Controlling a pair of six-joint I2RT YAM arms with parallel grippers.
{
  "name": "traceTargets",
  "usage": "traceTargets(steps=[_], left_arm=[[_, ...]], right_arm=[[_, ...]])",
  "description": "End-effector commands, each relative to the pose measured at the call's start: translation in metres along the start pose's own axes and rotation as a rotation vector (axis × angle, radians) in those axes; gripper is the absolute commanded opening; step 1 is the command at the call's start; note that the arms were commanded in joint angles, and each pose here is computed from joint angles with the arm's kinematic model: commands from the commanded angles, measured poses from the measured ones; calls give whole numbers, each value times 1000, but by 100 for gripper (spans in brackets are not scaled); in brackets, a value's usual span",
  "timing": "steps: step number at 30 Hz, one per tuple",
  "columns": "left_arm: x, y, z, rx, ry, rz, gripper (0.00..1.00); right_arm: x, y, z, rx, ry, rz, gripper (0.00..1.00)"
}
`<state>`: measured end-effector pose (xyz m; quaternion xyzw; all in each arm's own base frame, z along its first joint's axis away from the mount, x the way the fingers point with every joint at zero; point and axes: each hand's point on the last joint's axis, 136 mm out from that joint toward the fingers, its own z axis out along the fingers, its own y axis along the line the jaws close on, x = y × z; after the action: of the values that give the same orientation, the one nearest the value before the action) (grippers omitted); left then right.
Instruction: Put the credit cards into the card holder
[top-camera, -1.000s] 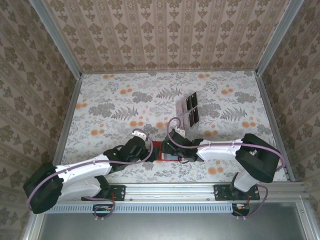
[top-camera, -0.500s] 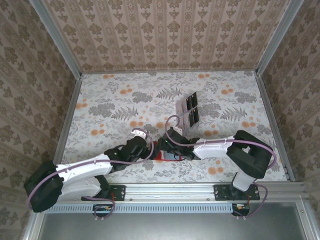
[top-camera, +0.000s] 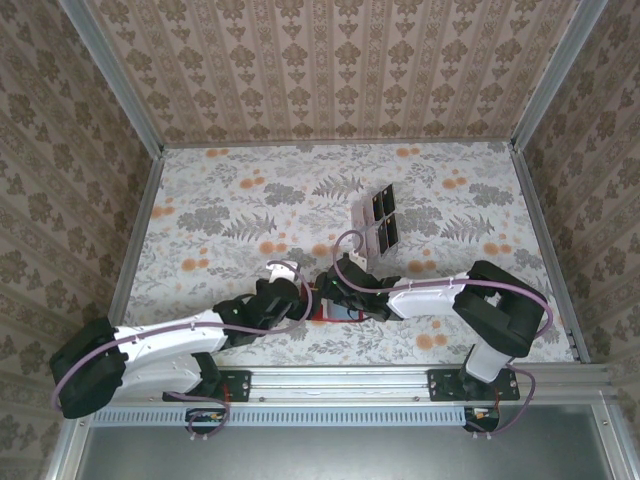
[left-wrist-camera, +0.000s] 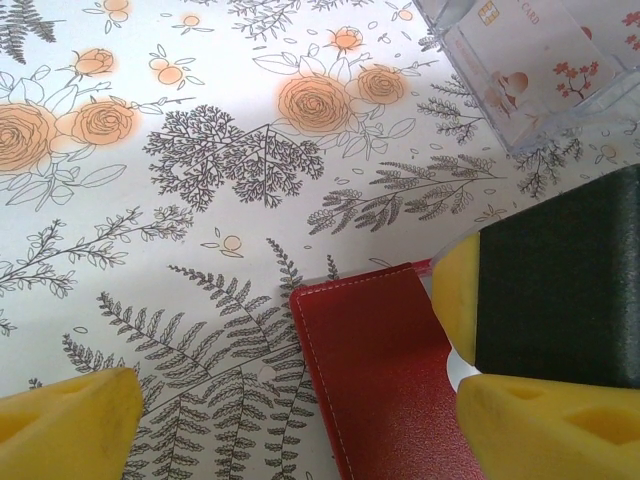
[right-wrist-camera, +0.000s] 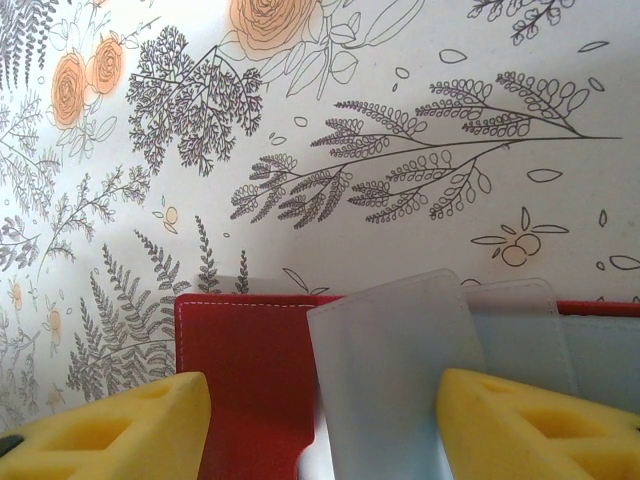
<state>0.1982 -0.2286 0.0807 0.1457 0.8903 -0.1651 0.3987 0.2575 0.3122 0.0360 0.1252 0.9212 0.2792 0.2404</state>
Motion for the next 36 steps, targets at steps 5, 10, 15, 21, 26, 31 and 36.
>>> traceTargets(steps=[5,10,15,21,26,31,36], left_arm=[[38,-25,-2,108,56,45,98],[44,-3,-7,-5,74,-14,98],[41,-15,-11,70,79,-23,98],[40,-36,-6,171,104,-14,99],[40,-45,1,191,114,0,99],[41,-44,7,173,116,3,99],[38,-37,11,135,107,-5,99]], right_arm=[[24,-4,7,-36,80,103,66],[22,-7,3,-32,69,107,66],[22,-7,1,-29,72,99,66],[24,-4,3,-32,83,93,66],[23,-2,3,-32,84,92,66],[22,-2,2,-30,84,92,66],[23,-3,2,-29,84,95,66]])
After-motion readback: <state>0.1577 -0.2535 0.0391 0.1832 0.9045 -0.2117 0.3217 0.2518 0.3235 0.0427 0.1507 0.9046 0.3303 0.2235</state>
